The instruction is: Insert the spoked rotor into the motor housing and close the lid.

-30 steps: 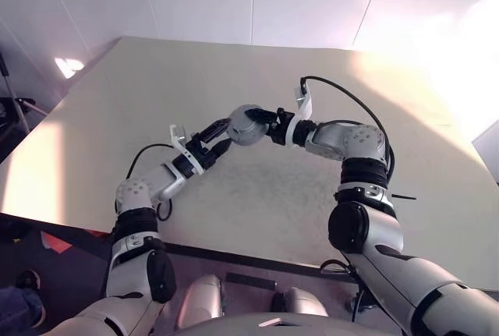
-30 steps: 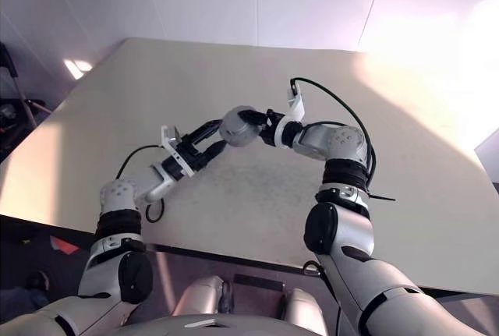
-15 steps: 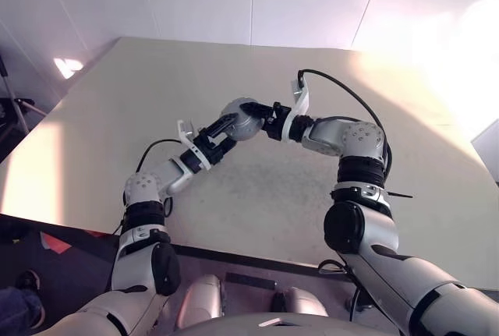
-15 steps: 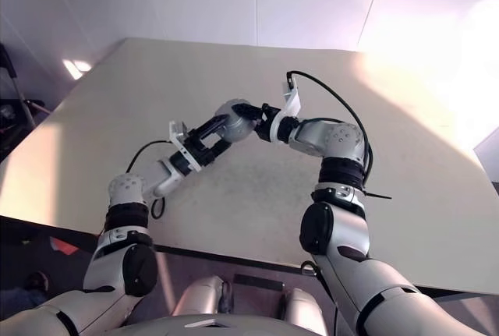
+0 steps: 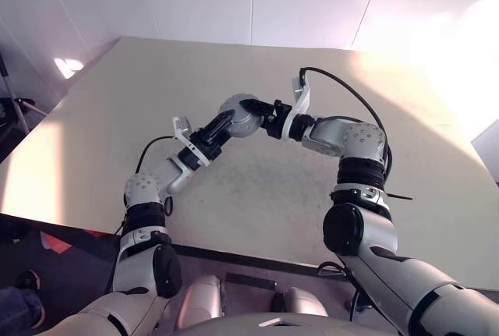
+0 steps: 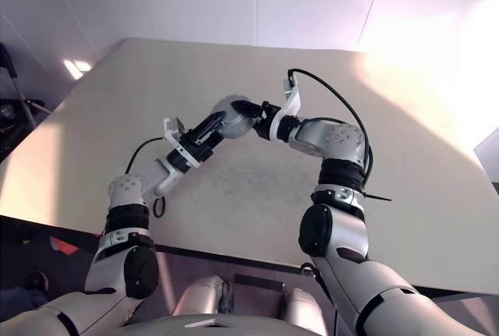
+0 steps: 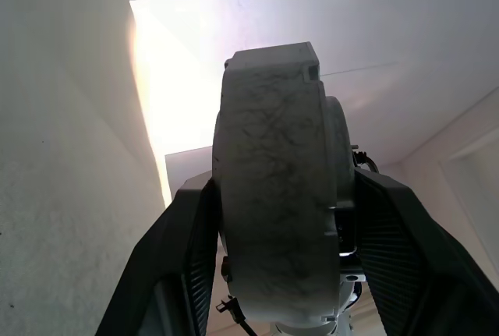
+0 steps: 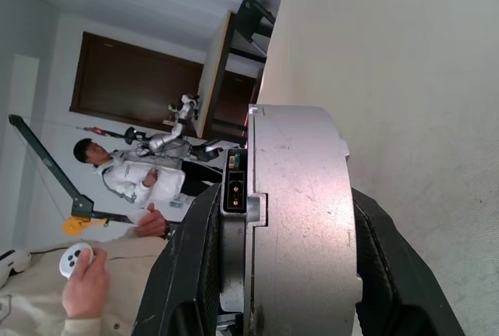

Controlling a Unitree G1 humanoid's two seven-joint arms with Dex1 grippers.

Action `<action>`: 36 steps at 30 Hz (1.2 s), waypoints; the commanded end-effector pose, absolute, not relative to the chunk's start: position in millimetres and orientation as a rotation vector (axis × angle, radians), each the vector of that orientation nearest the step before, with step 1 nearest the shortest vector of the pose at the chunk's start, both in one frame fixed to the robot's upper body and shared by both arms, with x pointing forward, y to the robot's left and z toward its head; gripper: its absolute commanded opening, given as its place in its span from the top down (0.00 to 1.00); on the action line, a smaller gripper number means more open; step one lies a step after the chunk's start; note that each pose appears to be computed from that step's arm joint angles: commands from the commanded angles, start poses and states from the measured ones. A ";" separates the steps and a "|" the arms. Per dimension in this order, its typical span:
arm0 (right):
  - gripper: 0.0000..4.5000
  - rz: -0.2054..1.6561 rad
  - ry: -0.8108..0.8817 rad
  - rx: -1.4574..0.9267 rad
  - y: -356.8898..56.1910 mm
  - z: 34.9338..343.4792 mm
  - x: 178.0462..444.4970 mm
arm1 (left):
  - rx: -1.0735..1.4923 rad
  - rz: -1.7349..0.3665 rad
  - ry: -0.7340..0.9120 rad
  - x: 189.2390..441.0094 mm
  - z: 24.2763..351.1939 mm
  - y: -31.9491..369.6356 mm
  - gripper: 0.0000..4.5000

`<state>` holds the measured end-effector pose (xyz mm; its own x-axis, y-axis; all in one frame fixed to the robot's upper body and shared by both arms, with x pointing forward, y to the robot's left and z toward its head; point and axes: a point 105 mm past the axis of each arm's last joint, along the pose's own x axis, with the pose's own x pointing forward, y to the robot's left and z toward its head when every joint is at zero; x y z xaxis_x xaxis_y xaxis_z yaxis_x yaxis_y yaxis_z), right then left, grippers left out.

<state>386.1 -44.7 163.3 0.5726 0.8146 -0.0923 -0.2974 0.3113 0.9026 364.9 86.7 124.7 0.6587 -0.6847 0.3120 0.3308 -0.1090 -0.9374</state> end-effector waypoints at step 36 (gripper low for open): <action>0.01 0.677 0.397 0.852 -56.2 179.4 411.5 | -1.117 -0.097 0.076 402.4 85.9 247.9 0.51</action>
